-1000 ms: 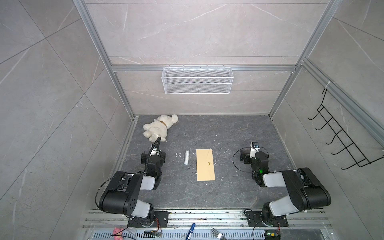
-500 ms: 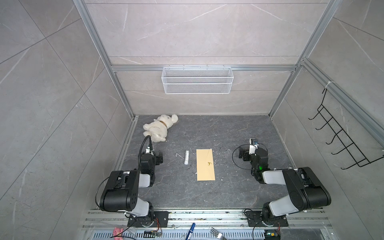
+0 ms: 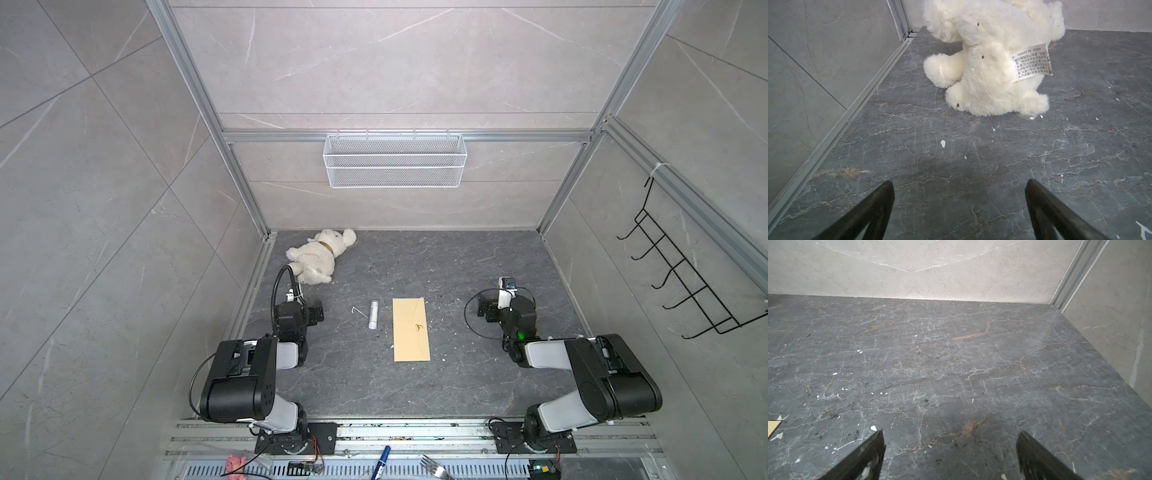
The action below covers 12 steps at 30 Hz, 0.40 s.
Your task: Place the letter into the envelope and seal it
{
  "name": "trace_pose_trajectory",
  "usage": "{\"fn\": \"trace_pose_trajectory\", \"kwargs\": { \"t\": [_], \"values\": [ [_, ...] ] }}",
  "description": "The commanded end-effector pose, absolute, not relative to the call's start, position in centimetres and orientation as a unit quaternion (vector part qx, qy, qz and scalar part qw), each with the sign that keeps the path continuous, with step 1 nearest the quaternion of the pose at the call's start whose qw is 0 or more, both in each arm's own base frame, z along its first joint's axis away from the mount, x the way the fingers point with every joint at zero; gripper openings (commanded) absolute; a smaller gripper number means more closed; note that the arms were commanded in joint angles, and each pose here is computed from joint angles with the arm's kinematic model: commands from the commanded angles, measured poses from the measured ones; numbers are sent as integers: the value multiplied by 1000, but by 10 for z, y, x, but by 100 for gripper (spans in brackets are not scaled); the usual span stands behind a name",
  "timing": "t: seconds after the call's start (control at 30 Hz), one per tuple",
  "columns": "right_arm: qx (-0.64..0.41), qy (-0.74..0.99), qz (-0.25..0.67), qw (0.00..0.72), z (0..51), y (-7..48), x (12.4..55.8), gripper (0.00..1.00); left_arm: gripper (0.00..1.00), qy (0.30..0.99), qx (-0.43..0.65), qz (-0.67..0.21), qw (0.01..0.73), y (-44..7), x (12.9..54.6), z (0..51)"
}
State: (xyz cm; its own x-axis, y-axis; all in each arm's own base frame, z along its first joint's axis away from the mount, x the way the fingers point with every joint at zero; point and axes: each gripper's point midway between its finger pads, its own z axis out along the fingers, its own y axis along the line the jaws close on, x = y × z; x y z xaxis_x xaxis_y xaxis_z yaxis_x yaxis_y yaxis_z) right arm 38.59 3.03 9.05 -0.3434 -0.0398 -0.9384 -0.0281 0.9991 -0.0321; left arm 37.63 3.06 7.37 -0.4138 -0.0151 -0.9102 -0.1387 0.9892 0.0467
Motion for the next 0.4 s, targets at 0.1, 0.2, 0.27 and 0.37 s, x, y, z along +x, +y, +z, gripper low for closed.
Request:
{"fn": "trace_pose_trajectory", "kwargs": {
  "t": [0.1,0.2,0.27,0.37],
  "values": [
    [-29,819,-8,573,93,30,389,99,100,827,-53,53,557,32,384,86],
    [-29,819,-8,572,92,31,389,99,100,827,-54,53,558,32,383,86],
    [-30,821,-4,571,92,31,389,99,100,826,-54,52,558,32,384,87],
    [-30,820,-5,572,92,30,389,99,100,826,-54,53,558,32,383,86]
  ]
}}
